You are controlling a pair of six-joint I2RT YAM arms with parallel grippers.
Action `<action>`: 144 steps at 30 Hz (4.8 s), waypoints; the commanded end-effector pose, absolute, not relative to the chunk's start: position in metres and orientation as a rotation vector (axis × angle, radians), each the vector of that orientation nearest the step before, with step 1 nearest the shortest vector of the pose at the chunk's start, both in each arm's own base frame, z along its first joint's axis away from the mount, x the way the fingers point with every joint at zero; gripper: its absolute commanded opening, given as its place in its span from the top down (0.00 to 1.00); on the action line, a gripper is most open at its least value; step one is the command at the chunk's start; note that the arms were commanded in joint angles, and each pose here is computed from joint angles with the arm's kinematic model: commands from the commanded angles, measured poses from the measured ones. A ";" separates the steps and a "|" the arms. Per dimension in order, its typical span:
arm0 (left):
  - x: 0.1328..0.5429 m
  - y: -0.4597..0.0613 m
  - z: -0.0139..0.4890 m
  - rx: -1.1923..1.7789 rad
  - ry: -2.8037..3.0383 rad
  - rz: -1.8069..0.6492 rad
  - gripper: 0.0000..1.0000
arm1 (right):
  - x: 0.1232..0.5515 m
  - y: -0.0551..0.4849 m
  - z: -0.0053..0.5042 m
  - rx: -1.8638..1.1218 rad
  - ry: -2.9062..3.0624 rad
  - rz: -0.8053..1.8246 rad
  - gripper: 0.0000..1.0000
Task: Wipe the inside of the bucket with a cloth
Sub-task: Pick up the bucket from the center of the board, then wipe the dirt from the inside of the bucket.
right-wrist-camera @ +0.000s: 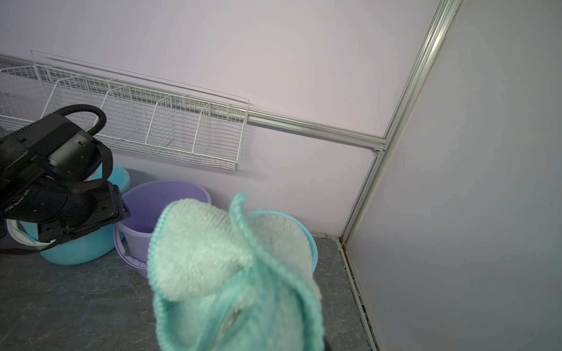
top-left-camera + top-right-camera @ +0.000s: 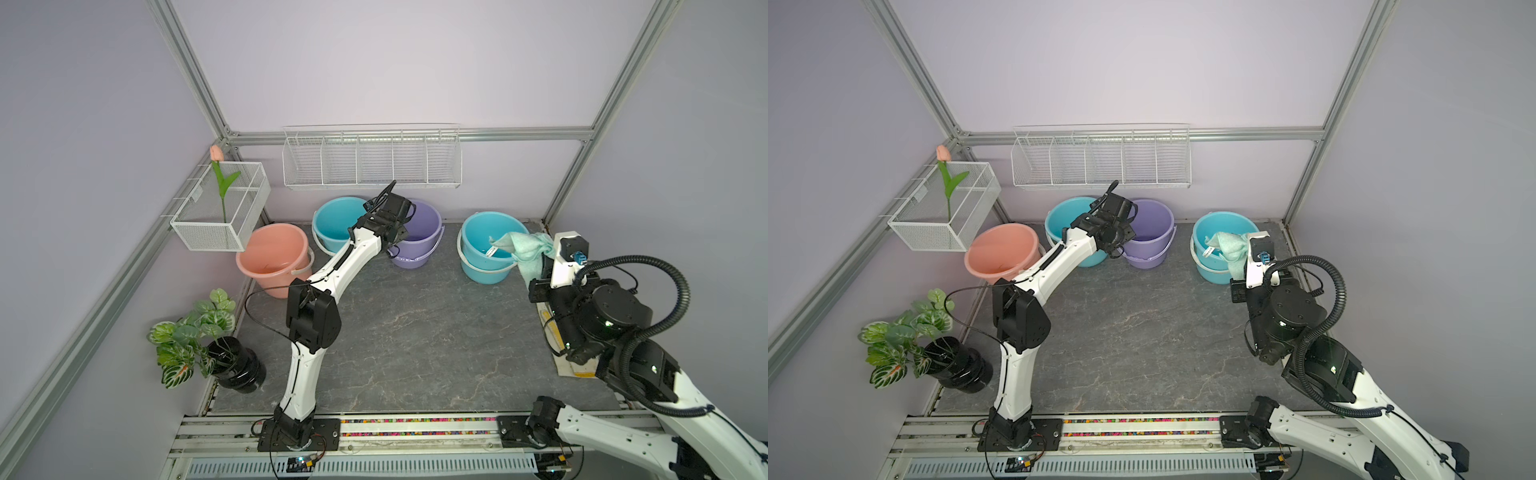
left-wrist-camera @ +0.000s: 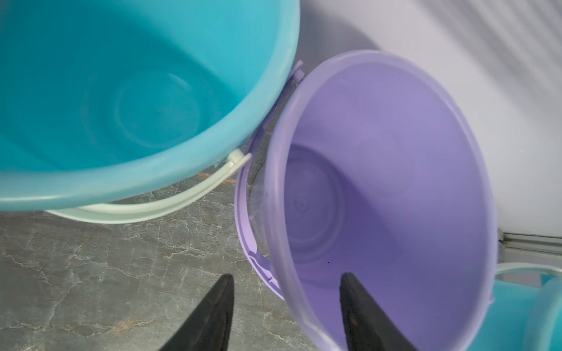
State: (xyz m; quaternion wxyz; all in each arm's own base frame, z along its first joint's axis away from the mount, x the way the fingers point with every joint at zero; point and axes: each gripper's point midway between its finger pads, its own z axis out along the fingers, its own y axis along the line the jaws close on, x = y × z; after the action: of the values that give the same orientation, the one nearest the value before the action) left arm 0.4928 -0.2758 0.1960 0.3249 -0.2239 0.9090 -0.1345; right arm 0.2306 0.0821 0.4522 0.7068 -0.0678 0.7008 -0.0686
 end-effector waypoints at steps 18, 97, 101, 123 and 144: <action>0.483 -0.282 0.173 -0.543 2.488 -0.388 0.84 | 0.235 0.091 0.455 -0.138 1.562 -0.108 0.93; 0.233 -0.263 0.192 0.205 2.601 -0.638 1.00 | 0.250 0.360 0.122 -1.260 1.964 0.437 0.93; 0.232 -0.262 0.192 0.205 2.606 -0.634 1.00 | 0.271 0.353 0.109 -1.293 1.936 0.272 0.93; 0.232 -0.247 0.191 0.153 2.607 -0.564 1.00 | 0.243 0.240 0.108 -1.782 1.951 -0.245 0.93; 0.234 -0.253 0.194 0.147 2.600 -0.595 1.00 | 0.181 0.360 0.091 -1.647 2.032 0.926 0.93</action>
State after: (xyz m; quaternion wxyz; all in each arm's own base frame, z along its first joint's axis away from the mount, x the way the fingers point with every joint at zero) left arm 0.2255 -0.2461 0.1774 0.2045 0.0631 0.9578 -0.1919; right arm 0.1675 0.3270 0.0696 0.1070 -0.6220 0.7276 0.2689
